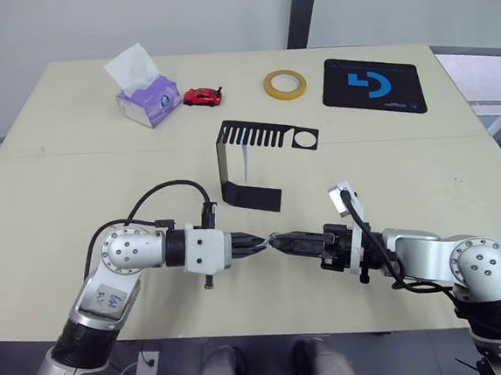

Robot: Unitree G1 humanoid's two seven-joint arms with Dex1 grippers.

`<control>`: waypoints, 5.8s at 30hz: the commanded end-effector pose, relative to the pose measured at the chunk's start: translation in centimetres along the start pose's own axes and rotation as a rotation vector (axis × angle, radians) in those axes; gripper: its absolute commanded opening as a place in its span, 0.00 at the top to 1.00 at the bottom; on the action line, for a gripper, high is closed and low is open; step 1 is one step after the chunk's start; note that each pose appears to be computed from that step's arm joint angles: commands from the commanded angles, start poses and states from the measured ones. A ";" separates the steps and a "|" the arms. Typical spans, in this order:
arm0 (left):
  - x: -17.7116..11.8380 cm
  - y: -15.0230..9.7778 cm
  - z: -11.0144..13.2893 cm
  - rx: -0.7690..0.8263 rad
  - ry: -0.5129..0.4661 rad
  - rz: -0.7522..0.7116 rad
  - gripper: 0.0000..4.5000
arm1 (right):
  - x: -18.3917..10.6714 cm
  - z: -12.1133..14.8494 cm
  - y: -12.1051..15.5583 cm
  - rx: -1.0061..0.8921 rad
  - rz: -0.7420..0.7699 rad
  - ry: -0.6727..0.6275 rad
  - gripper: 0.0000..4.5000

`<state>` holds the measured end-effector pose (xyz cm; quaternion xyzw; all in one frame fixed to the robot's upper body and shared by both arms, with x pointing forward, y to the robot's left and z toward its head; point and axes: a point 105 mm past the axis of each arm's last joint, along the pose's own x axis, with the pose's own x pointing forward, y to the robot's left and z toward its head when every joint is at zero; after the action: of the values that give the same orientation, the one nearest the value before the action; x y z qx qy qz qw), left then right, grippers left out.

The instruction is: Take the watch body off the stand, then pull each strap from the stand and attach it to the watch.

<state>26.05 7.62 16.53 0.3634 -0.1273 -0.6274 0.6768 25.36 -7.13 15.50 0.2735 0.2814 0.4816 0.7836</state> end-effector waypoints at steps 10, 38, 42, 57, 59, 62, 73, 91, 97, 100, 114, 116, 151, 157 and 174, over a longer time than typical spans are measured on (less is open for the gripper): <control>0.2 0.8 0.7 0.072 -0.003 0.019 1.00 | 0.2 -0.6 2.0 -0.022 0.088 0.024 0.63; 1.0 1.0 1.9 0.089 -0.010 -0.002 1.00 | 0.4 -1.0 1.9 -0.010 0.075 0.054 0.63; 1.3 0.7 1.8 0.105 0.014 -0.019 1.00 | 0.5 -1.2 1.8 -0.007 0.063 0.063 0.63; 1.8 0.7 1.3 0.076 0.046 -0.017 1.00 | 0.7 -0.9 1.8 0.003 0.062 0.047 0.63; 1.9 0.7 1.3 0.071 0.053 -0.016 1.00 | 0.7 -0.9 2.0 0.002 0.067 0.048 0.63; 2.1 0.7 1.1 0.065 0.066 -0.015 1.00 | 0.7 -0.9 2.1 0.001 0.074 0.051 0.63; 2.8 1.0 1.0 0.040 0.094 0.004 1.00 | 0.8 -1.1 2.5 0.004 0.093 0.056 0.63; 2.8 0.2 0.9 -0.010 0.126 0.006 1.00 | 0.8 -1.0 2.3 0.025 0.086 0.049 0.63; 2.6 -0.3 0.3 -0.075 0.167 0.001 1.00 | 0.8 -1.0 2.5 0.032 0.090 0.050 0.63; 2.5 -0.5 0.0 -0.108 0.184 0.005 1.00 | 0.8 -1.0 2.6 0.041 0.097 0.045 0.63; 3.0 -0.1 0.2 -0.152 0.181 0.042 1.00 | 0.6 -1.1 2.7 0.048 0.096 0.056 0.63; 3.0 0.1 0.5 -0.141 0.168 0.042 1.00 | 0.6 -1.2 2.7 0.048 0.093 0.058 0.63; 1.6 -1.0 0.6 -0.153 0.135 0.004 1.00 | 0.1 -0.9 1.6 0.042 0.051 0.037 0.63; 1.1 -1.2 0.5 -0.152 0.126 0.003 1.00 | 0.1 -0.9 1.4 0.041 0.042 0.037 0.63; -2.8 -1.7 -2.0 -0.114 0.225 0.003 1.00 | -0.3 -0.9 1.7 0.056 0.064 0.029 0.63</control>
<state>25.49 9.83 14.28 0.3833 -0.0067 -0.5938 0.7074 23.90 -6.51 14.90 0.2915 0.3160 0.4858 0.7610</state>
